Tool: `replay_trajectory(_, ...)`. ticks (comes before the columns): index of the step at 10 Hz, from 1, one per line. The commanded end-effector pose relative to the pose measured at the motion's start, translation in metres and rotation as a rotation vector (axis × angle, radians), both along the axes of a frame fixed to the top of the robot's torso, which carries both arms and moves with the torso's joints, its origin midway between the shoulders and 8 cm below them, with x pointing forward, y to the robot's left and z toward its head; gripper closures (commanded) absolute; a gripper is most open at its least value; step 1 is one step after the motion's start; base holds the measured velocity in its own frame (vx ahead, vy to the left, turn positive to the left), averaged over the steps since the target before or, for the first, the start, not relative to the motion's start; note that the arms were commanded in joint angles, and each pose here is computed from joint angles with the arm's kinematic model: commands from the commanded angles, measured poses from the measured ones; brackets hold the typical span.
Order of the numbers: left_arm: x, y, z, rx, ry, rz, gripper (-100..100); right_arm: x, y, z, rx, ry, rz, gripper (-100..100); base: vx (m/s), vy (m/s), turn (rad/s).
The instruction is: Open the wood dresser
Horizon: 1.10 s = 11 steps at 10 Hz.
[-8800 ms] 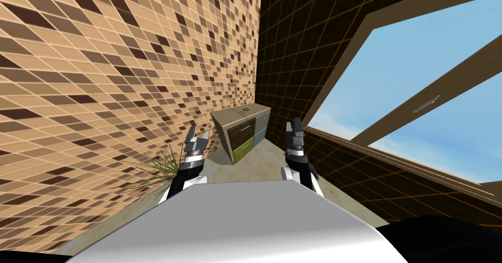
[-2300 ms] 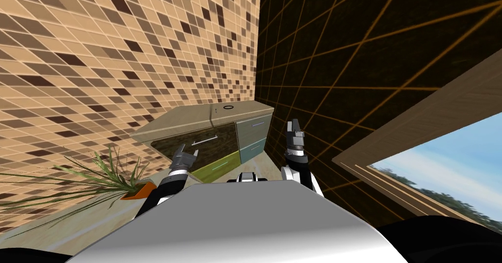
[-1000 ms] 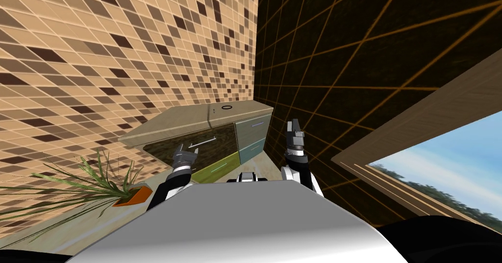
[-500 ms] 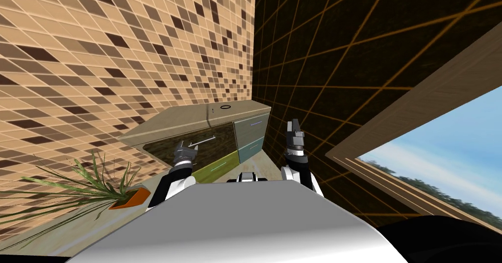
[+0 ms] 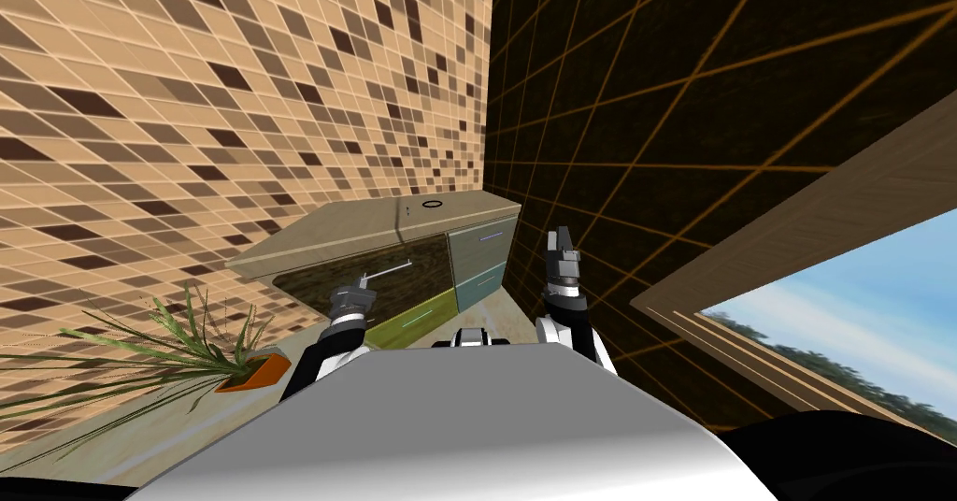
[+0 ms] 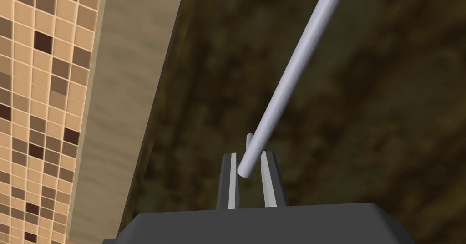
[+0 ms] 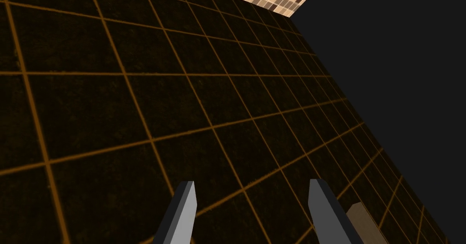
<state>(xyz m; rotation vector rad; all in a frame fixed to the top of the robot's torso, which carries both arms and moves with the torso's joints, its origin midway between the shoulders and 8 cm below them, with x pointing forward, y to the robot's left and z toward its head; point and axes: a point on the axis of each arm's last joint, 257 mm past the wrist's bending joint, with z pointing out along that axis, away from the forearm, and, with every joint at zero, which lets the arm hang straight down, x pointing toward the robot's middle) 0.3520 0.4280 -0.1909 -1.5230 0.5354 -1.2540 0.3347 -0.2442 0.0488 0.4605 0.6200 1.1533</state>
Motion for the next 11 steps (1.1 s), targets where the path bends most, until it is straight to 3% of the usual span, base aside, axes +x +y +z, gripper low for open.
replay_trajectory(1, -0.012, -0.008, 0.000, 0.001, -0.006, -0.013, 100, 0.000, 0.000, 0.000, 0.000, 0.000, 0.000, 0, 0.037, 0.005, 0.050)
replay_trajectory(4, -0.025, -0.019, -0.001, -0.004, -0.007, -0.028, 100, 0.000, 0.000, 0.000, 0.000, 0.000, 0.000, 0, 0.039, 0.002, 0.047)
replay_trajectory(5, -0.023, -0.017, -0.002, -0.002, -0.003, -0.026, 100, 0.000, 0.000, 0.000, 0.000, 0.000, 0.000, 0, 0.016, -0.003, 0.012)
replay_trajectory(8, -0.032, -0.018, 0.010, -0.003, -0.009, -0.030, 100, 0.000, 0.000, 0.000, 0.000, 0.000, 0.000, 0, -0.114, -0.079, 0.006)
replay_trajectory(11, -0.035, -0.019, 0.006, -0.006, 0.001, -0.032, 100, 0.000, 0.000, 0.000, 0.000, 0.000, 0.000, 0, -0.120, -0.067, 0.008)
